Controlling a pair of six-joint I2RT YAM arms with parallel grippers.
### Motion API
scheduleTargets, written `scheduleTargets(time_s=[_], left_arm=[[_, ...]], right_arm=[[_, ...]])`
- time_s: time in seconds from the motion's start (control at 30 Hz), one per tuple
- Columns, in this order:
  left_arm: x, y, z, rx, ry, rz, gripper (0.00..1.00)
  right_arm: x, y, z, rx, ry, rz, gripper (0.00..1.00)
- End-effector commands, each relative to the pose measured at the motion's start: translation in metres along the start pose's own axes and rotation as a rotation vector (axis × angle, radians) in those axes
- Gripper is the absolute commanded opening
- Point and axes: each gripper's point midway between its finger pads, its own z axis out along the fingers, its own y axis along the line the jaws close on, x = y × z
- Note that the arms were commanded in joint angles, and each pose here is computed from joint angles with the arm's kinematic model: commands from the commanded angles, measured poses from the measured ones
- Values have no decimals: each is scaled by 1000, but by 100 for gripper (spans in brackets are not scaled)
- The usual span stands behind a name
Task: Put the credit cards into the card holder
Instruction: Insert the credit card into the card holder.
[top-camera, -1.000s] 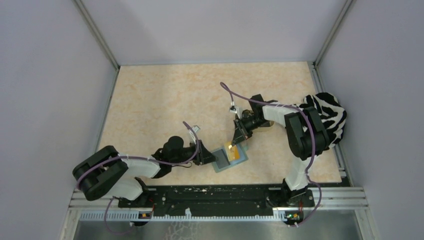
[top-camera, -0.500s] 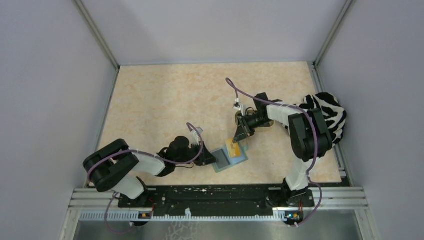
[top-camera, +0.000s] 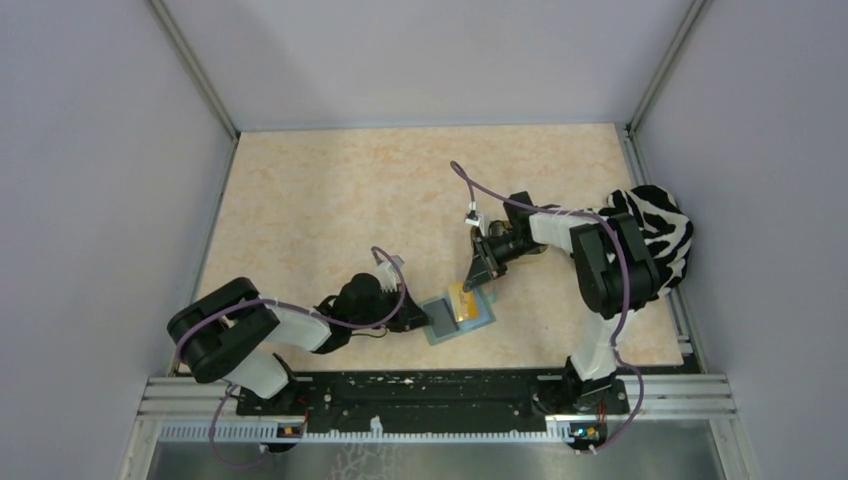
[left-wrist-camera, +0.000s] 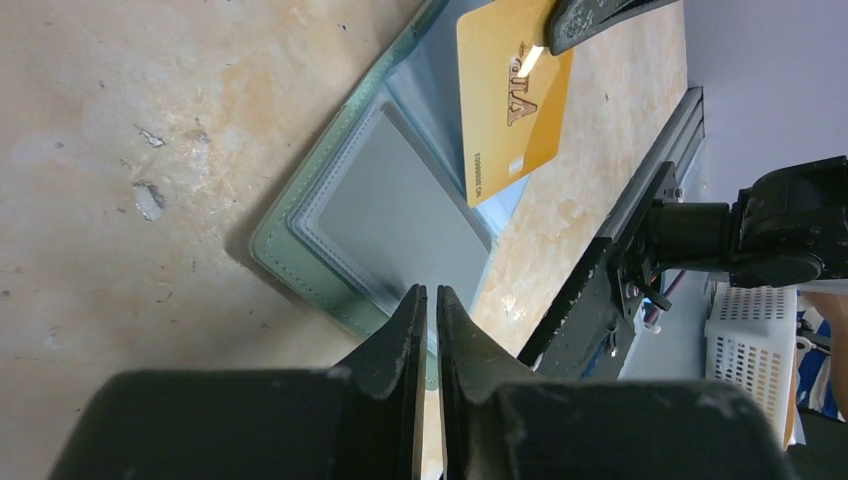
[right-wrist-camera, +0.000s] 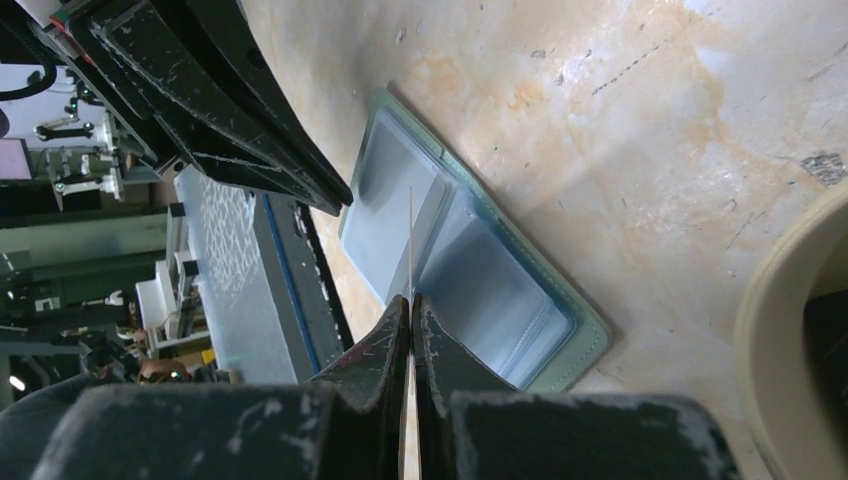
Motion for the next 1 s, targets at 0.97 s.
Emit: scheduleTargets(time_s=[0.97], left_arm=[[7, 22, 0, -85, 4, 10, 8]], right_arm=[[-2, -6, 7, 13, -47, 47, 0]])
